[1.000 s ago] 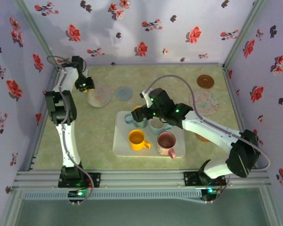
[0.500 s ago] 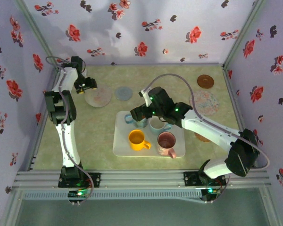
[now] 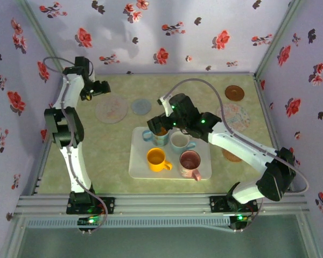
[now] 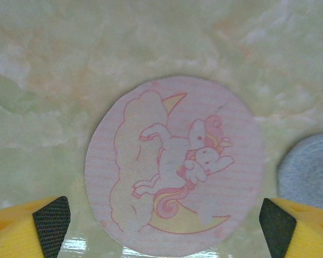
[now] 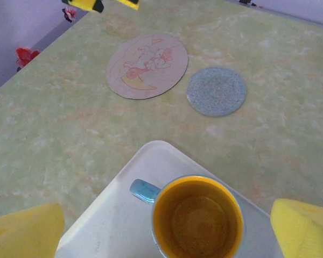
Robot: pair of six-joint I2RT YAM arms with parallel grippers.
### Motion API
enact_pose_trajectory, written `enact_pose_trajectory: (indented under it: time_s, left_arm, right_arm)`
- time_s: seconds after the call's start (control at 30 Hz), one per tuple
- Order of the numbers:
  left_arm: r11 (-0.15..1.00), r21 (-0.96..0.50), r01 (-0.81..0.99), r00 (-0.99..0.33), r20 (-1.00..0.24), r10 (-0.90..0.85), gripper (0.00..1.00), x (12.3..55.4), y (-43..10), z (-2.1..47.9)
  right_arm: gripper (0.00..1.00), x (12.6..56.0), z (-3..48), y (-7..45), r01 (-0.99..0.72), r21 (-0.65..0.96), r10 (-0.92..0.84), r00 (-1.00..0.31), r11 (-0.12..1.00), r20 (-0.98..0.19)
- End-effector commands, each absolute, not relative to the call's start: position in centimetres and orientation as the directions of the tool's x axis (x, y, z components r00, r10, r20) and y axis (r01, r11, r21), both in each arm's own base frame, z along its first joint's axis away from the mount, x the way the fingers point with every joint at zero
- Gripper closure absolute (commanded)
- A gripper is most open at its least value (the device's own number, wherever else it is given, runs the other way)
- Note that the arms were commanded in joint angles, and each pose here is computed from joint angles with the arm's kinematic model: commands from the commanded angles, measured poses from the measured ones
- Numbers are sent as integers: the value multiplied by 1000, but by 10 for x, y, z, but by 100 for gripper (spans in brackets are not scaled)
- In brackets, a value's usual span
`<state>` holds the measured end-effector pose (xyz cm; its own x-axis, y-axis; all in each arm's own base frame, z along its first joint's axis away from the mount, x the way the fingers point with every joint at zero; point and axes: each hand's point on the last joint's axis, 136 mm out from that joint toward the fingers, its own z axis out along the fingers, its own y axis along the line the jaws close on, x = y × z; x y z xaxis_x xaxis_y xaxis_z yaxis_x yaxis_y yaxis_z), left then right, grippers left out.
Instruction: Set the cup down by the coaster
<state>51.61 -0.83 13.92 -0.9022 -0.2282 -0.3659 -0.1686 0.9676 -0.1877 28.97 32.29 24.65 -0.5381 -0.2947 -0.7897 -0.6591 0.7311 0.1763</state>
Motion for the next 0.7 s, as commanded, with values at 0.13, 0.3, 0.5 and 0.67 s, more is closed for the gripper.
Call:
enact_pose_trajectory:
  time_s: [0.13,0.3,0.5,0.67]
  left_arm:
    - [961,-276,24,-798,-585,-148,3,508,-34,229]
    - [951,-264,158,-725,-685,-69,1,490,-56,267]
    - [923,-197,330,-601,-798,45,0,458,-88,305]
    - [835,-167,524,-406,-911,73,1,429,-121,336]
  right_arm:
    - [1,295,303,305,-632,231,-184,-520,740,-834]
    - [1,304,327,276,-578,228,-137,-519,784,-844]
    - [0,316,342,230,-468,161,-126,-522,869,-843]
    - [1,326,337,192,-348,131,-97,-567,928,-818]
